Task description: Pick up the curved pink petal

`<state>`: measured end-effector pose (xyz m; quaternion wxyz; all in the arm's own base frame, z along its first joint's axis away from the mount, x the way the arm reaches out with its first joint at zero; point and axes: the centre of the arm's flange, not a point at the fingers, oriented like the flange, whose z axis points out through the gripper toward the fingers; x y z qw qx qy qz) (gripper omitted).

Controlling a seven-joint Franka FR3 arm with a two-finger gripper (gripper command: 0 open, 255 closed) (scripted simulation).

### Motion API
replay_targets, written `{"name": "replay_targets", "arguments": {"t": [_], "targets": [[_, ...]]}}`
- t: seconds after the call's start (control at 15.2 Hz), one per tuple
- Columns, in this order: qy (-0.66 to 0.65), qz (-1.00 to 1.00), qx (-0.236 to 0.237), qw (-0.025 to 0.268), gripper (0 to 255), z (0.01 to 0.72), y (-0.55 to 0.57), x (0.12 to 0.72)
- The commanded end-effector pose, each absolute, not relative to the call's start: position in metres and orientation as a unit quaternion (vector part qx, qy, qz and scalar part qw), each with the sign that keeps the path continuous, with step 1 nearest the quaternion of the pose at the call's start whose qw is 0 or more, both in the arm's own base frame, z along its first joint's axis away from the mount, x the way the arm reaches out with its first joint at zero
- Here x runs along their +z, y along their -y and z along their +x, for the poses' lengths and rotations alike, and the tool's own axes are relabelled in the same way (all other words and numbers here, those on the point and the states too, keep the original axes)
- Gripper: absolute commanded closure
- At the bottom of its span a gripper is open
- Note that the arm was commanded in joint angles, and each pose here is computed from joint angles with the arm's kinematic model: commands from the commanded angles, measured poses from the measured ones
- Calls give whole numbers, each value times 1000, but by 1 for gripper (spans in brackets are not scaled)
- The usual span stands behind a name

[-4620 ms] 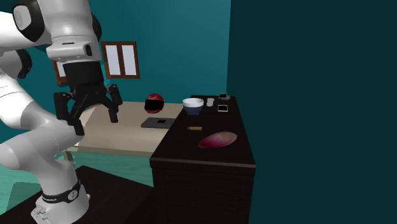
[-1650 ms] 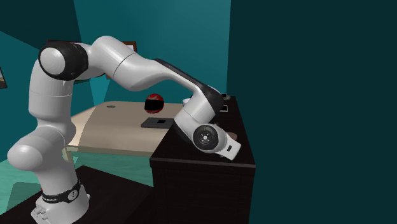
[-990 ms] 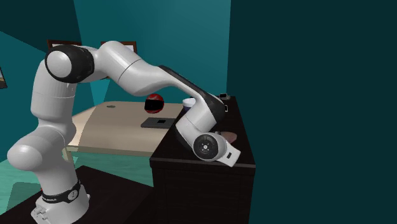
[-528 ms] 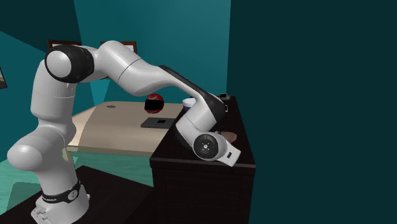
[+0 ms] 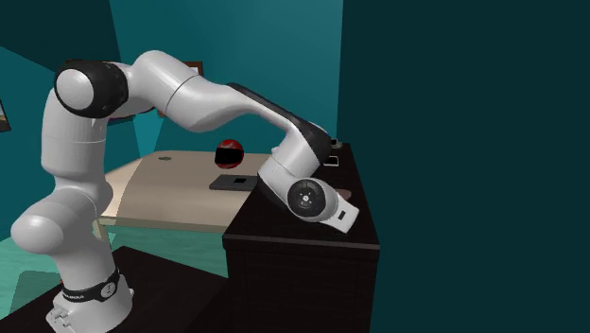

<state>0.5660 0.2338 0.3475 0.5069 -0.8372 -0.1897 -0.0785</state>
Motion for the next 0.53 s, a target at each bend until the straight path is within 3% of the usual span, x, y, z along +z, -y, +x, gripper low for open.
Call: {"name": "replay_targets", "arguments": {"t": [0.0,0.46], "targets": [[190,-837,-79,507,255,566,-233,358],[190,-837,-79,507,255,566,-233,386]]}}
